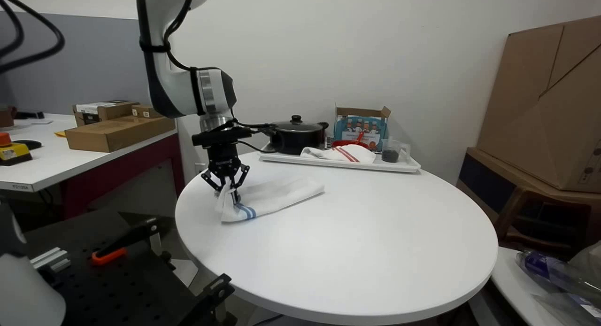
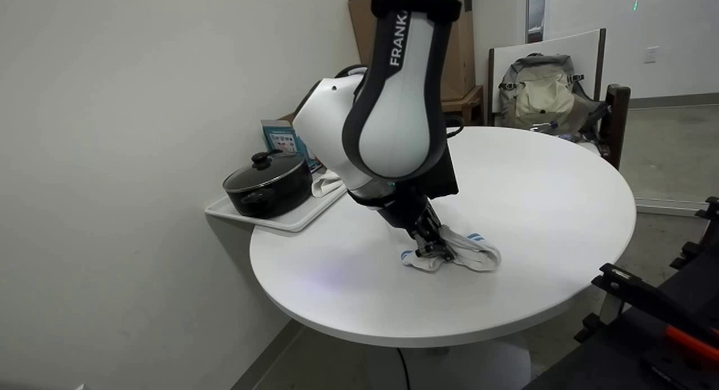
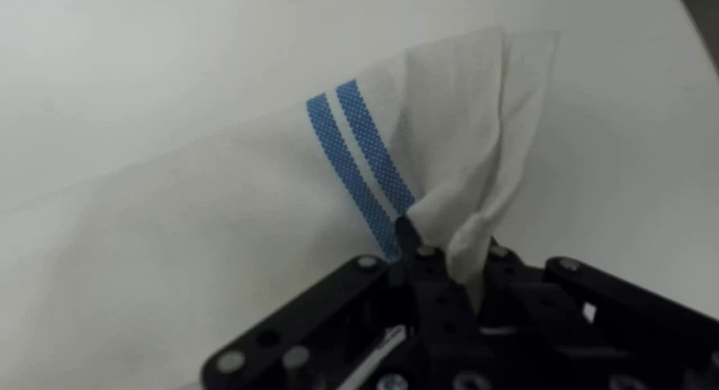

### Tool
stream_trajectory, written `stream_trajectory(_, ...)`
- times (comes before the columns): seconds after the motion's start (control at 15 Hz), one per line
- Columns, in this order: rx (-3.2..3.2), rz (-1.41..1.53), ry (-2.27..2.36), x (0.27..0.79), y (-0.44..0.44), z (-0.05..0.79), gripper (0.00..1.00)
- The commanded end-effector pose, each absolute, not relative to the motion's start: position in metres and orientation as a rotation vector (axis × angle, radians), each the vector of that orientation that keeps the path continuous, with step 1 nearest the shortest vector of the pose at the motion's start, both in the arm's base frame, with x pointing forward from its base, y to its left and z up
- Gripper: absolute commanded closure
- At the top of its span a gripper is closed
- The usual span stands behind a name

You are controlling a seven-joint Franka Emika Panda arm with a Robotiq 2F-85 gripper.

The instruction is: Fold the white and blue towel from right to left and then bottom to top

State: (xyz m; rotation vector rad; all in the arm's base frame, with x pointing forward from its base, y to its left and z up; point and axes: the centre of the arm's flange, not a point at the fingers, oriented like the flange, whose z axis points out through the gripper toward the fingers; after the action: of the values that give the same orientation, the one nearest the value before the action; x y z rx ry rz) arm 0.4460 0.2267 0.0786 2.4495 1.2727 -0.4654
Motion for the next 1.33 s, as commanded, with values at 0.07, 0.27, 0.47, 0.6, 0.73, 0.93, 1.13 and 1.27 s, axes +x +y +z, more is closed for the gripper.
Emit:
stream_trajectory(0.07, 2.497, -0.582, 1.16, 0.436, 0.247, 0.12, 0.92)
stream_trajectory(0.27, 2.506, -0.63, 1.123, 0.431, 0.253, 0.142, 0.92)
stream_trajectory(0.47, 2.503, -0.7, 1.102, 0.428, 0.253, 0.164, 0.92)
stream_trajectory(0.6, 2.502, -0.719, 1.087, 0.431, 0.253, 0.177, 0.92)
stream_trajectory(0.73, 2.51, -0.729, 1.062, 0.444, 0.251, 0.19, 0.92)
stream_trajectory(0.93, 2.531, -0.738, 1.009, 0.479, 0.244, 0.21, 0.92)
stream_trajectory(1.13, 2.564, -0.751, 0.94, 0.513, 0.233, 0.225, 0.91)
stream_trajectory(1.27, 2.577, -0.768, 0.907, 0.528, 0.228, 0.229, 0.91)
